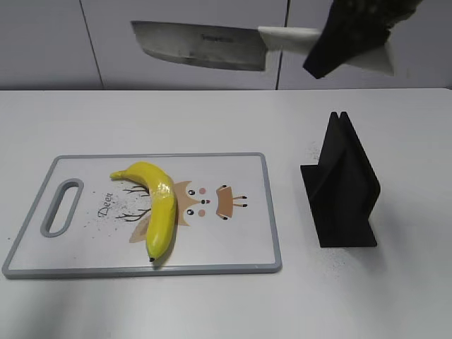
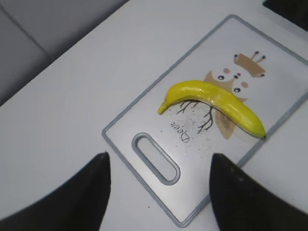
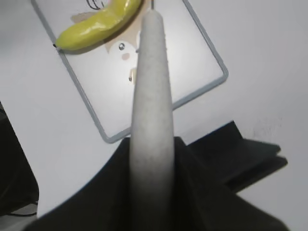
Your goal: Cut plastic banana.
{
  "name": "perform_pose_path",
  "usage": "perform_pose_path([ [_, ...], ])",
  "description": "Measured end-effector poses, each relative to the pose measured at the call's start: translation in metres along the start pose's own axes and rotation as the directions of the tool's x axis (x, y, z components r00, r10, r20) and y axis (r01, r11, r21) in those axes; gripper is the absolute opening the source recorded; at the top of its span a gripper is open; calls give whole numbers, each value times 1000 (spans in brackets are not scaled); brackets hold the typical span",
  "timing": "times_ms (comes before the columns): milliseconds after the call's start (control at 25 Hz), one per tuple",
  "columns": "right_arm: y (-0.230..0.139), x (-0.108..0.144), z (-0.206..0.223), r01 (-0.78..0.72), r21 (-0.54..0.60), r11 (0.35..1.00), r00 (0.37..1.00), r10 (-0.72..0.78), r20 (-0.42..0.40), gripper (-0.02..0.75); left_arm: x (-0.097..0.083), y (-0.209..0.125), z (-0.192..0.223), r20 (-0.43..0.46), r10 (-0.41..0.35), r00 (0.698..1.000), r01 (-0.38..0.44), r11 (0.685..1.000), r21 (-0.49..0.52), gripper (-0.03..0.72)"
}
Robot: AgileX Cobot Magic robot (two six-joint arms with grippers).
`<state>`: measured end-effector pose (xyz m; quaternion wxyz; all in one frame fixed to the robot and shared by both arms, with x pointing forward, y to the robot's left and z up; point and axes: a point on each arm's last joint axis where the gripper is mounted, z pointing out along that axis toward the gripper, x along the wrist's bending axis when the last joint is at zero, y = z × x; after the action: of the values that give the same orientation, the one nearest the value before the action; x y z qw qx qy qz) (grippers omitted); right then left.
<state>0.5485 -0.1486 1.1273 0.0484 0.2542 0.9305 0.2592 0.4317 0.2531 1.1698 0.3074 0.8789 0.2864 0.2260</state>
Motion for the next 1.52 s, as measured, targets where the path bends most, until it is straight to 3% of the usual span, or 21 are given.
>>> perform_pose_path([
  [120,12,-6,15,92,-6,996,995,-92,-26,160,12,25,21,122,125,985,-130,991,35,615],
  [360,35,-3,53,240,9,971,968,-239,-83,160,18,57,63,225,299,927,-314,949,34,595],
  [520,46,1,66,314,-19,949,942,-314,-116,160,15,58,87,283,344,895,-375,925,62,593],
  [800,50,6,67,397,-89,914,902,-406,-145,160,20,51,122,349,328,878,-388,914,116,585],
  [920,50,6,67,402,-92,911,900,-412,-145,160,22,49,131,354,320,879,-383,915,126,530],
  [1000,50,6,67,404,-92,910,899,-414,-145,160,23,50,132,333,300,894,-358,925,127,447],
  [1120,51,6,67,402,-99,910,900,-413,-141,160,25,52,133,303,235,924,-288,947,141,220],
  [1200,52,6,67,409,-103,907,897,-420,-134,160,23,50,132,320,225,920,-286,945,157,101],
  [1520,46,5,75,413,-92,906,896,-422,-137,161,22,46,142,335,147,931,-231,947,224,93],
])
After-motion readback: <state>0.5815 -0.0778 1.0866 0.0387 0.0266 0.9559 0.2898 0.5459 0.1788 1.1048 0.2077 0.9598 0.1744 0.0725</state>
